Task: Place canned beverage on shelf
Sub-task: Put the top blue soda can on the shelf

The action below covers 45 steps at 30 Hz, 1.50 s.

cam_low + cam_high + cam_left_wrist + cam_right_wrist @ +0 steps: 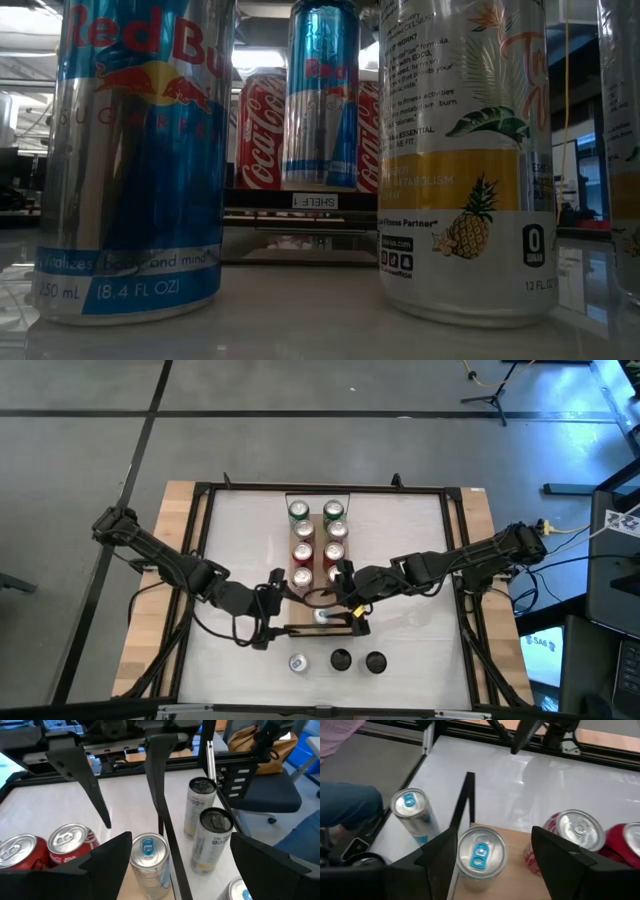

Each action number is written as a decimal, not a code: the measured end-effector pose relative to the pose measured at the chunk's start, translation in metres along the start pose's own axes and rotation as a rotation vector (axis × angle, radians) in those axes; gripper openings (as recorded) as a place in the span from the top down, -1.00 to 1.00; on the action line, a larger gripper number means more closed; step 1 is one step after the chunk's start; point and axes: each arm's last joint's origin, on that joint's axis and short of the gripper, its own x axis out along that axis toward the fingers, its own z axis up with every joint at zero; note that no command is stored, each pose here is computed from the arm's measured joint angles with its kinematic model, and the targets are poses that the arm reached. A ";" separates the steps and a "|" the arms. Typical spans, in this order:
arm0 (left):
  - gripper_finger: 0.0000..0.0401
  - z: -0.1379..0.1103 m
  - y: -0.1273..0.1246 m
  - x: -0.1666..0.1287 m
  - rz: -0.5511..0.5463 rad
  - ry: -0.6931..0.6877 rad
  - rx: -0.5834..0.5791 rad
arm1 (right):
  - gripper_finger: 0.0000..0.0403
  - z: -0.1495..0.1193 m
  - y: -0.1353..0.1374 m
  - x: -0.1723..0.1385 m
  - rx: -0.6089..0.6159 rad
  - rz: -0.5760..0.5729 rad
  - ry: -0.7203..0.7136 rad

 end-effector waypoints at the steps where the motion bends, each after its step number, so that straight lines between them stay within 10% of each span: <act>1: -0.64 0.000 -0.001 0.000 -0.004 0.003 0.003 | -0.23 0.000 0.000 0.000 -0.001 0.008 0.000; 31: -0.64 -0.003 0.000 -0.021 0.037 0.049 -0.092 | -0.25 0.042 -0.002 -0.022 -0.257 -0.047 -0.141; 45: -0.64 -0.003 0.000 -0.021 0.037 0.049 -0.092 | -0.97 0.041 -0.002 -0.022 -0.307 -0.057 -0.129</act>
